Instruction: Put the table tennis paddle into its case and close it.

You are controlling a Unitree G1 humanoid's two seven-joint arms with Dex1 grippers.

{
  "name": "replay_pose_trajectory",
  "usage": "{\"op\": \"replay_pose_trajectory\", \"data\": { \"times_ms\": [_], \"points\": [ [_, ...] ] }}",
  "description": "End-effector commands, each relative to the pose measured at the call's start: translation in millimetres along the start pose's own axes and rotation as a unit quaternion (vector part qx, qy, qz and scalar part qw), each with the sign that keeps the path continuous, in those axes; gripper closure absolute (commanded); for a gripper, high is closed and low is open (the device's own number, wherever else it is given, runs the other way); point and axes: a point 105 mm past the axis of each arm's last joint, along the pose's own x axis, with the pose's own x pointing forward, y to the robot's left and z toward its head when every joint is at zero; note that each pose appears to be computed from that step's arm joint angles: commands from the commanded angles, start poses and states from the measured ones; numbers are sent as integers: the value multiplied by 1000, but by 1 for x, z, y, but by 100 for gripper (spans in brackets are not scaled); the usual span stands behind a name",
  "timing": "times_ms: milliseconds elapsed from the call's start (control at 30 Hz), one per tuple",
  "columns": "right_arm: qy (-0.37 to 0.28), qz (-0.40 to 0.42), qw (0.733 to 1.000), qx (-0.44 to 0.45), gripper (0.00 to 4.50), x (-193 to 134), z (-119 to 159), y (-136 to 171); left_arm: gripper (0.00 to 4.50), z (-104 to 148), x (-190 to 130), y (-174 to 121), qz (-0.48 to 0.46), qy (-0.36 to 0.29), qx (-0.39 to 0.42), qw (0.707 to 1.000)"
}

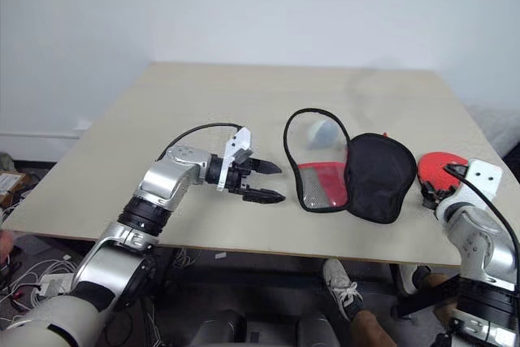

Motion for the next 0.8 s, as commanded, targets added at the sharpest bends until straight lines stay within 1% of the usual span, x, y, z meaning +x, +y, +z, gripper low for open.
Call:
{"op": "replay_pose_trajectory", "data": {
  "times_ms": [33, 133, 267, 367, 600, 700, 733, 800],
  "points": [
    [-16, -40, 999, 5, 67, 0, 20, -17, 0, 14, 4, -1, -4, -9, 28, 1000],
    [13, -49, 998, 29, 67, 2, 13, -26, 0, 14, 9, -4, -12, -11, 31, 999],
    [57, -18, 997, 42, 67, 5, -2, -20, 0, 15, 10, -3, -11, -13, 32, 999],
    [69, -21, 996, 47, 67, 8, -7, -23, 0, 16, 8, -2, -7, -16, 31, 999],
    [103, -14, 993, 51, 67, 11, -18, -20, 0, 13, 4, 0, 2, -15, 29, 999],
    [110, -21, 993, 41, 127, 14, -24, -20, 0, 13, 5, 0, 5, -15, 30, 999],
    [111, -21, 993, 40, 153, 15, -24, -18, 0, 13, 6, 0, 6, -15, 30, 999],
    [110, -16, 993, 38, 222, 16, -25, -15, 0, 14, 6, 0, 7, -16, 32, 999]
  ]
}}
